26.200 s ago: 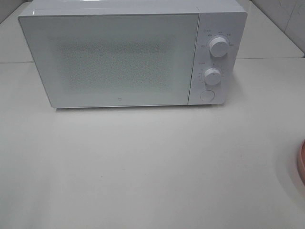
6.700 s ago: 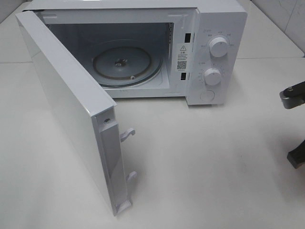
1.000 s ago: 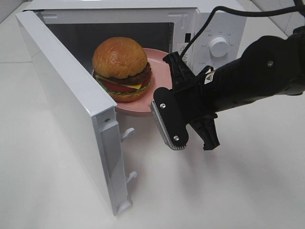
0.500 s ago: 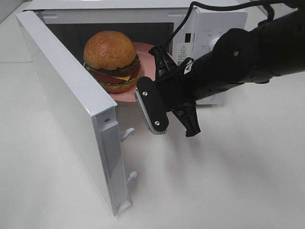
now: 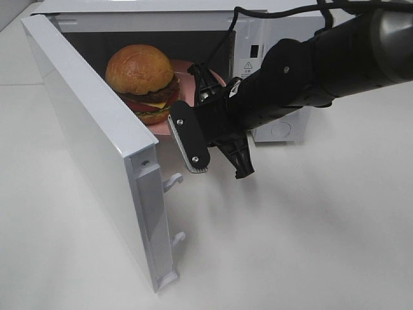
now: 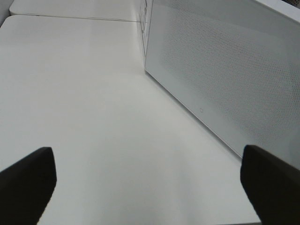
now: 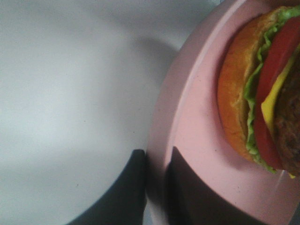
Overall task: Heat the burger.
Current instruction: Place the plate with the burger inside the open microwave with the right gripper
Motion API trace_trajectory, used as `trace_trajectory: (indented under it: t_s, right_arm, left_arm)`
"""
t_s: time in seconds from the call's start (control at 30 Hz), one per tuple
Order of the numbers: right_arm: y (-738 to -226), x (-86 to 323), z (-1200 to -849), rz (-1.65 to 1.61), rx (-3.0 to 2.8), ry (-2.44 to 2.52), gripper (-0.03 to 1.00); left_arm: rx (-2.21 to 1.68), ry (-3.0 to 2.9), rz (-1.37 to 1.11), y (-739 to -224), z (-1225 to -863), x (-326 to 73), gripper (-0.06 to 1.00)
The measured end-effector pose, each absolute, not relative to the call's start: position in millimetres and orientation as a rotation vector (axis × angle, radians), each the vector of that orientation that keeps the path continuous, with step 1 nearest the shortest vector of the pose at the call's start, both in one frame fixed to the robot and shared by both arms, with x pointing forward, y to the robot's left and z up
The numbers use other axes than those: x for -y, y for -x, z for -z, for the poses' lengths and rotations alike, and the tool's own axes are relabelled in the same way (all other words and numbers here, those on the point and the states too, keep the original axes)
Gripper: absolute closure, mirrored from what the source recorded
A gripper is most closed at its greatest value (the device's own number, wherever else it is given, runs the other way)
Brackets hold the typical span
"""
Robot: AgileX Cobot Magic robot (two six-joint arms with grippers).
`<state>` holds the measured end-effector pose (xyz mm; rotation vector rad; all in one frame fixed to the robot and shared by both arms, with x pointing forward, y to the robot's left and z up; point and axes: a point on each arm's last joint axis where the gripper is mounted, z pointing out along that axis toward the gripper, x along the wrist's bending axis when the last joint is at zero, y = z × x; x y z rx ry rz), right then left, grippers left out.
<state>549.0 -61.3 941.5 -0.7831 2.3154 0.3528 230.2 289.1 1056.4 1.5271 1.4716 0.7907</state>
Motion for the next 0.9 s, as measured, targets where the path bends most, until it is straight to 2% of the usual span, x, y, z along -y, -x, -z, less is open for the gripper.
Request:
trace_trajectory:
  t_s: [0.9]
  right_arm:
    - [-591.5, 29.5, -917.7, -0.4, -2.334, 0.679, 0.92]
  left_arm:
    - [-1.472, -1.527, -0.791, -230.2, -1056.4, -289.1, -0.04]
